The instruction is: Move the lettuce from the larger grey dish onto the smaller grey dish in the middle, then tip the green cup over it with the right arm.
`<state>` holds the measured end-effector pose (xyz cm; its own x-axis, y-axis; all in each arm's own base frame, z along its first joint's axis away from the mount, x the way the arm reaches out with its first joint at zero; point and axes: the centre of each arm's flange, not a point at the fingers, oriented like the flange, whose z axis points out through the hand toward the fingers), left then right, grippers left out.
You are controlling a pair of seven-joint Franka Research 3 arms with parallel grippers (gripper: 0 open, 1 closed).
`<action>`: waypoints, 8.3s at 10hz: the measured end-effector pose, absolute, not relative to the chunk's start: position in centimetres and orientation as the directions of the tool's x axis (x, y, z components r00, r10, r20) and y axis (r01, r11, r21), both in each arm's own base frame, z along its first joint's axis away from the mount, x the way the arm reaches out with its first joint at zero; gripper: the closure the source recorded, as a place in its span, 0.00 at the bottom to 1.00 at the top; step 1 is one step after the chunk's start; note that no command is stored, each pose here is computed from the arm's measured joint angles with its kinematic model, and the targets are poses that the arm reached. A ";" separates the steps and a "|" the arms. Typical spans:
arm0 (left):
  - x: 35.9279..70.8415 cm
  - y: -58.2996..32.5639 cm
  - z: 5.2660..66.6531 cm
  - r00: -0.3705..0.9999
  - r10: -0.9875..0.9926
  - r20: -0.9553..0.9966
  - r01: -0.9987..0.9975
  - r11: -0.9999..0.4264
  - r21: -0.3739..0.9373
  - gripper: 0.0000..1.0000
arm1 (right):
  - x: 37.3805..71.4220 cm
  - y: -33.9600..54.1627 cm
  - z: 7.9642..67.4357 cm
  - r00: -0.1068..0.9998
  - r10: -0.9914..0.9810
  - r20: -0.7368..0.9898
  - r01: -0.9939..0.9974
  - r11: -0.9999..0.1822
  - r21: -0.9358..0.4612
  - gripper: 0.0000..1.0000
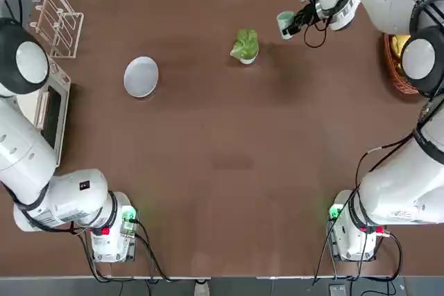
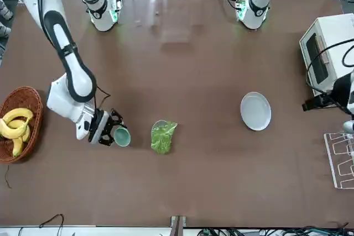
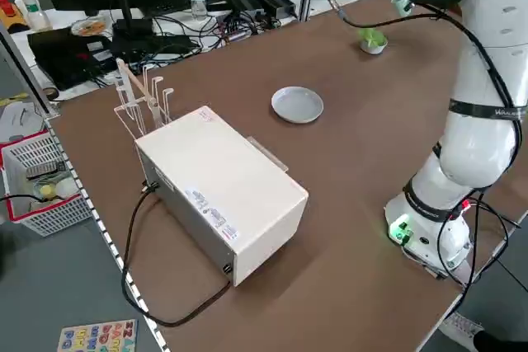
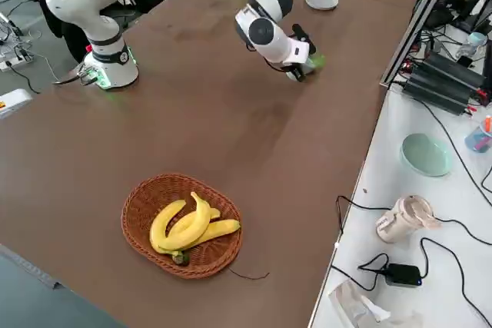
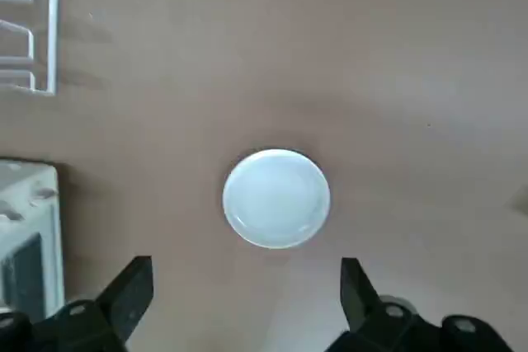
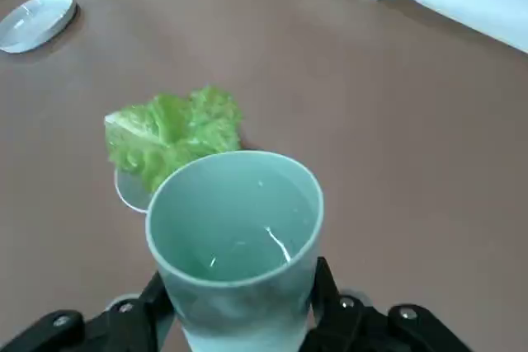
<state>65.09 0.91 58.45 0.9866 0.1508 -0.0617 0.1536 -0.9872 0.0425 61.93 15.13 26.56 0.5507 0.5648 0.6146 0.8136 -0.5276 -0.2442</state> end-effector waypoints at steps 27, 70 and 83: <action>57.3 -6.7 62.0 0.994 0.055 -0.090 0.055 -0.998 0.003 0.00 | 60.1 29.4 26.2 0.925 0.338 0.173 0.377 -0.763 -0.525 0.32; 56.8 -9.6 64.9 1.000 0.011 -0.005 0.011 -0.999 -0.033 0.00 | 61.1 31.5 27.3 0.955 -0.022 -0.295 -0.183 -0.828 -0.530 0.32; 55.3 -6.1 65.6 0.997 0.066 -0.044 0.068 -0.997 0.039 0.00 | 63.8 25.9 26.6 0.924 0.381 0.032 0.321 -0.727 -0.607 0.32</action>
<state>55.26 -6.07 65.57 0.9968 0.0661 -0.0438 0.0679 -0.9969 0.0391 63.76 25.91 26.59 0.9239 0.3812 0.0322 0.3211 -0.7268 -0.6072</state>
